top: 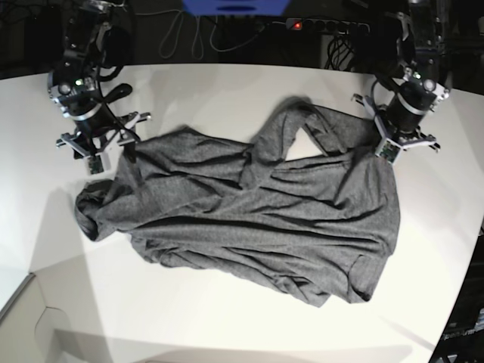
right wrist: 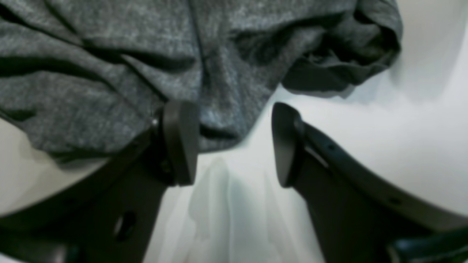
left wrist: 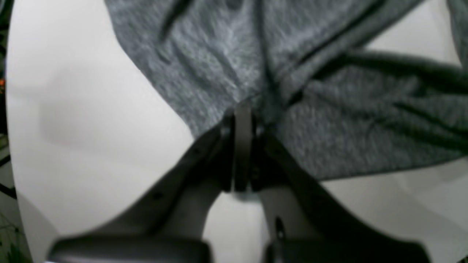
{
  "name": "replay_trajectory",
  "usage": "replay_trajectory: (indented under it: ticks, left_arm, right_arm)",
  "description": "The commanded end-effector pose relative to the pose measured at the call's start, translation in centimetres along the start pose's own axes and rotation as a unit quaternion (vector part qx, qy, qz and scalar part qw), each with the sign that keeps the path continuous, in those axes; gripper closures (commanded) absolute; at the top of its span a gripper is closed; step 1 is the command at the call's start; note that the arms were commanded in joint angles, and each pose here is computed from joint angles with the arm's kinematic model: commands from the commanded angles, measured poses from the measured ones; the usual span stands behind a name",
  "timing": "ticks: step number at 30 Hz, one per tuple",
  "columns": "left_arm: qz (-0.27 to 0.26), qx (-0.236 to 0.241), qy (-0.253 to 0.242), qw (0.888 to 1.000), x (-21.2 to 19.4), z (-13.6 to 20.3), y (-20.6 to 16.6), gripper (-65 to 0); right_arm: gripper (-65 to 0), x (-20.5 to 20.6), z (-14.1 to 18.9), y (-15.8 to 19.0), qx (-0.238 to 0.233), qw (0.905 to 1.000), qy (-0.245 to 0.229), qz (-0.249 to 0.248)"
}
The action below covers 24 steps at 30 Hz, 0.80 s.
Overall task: Layout the t-shirt on the table in an organized manner, then fold the t-shirt properly
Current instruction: 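Grasp the shirt edges with both grippers, then pull the shirt edges apart with both grippers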
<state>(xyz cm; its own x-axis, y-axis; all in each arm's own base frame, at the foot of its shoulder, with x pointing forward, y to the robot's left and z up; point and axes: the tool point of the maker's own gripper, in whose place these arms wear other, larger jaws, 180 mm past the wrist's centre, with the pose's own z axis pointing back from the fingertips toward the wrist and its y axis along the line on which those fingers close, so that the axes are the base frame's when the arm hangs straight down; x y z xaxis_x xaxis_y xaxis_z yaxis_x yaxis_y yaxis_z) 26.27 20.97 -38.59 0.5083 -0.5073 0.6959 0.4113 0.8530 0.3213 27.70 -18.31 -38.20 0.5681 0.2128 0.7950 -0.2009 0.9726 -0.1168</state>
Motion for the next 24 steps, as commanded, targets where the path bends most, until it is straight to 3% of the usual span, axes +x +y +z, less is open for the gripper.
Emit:
replay_trajectory:
  ticks: [1,15,24]
  left_arm:
    - [0.0,0.003,-0.015,1.0,0.6,0.3,0.2,0.0]
    - [-0.003,-0.045,0.016,0.999,-1.8,0.3,-3.6,-0.6]
    - [-0.016,-0.036,-0.001,0.999,-0.4,1.1,-3.1,-25.0]
  right_arm:
    - [-32.1,1.5,0.2,-0.4,-0.005,0.9996,-0.026,0.003]
    - [-32.1,1.4,0.2,-0.4,-0.005,0.9997,-0.025,0.003]
    - [-32.1,1.5,0.2,-0.4,-0.004,0.9996,-0.026,0.003]
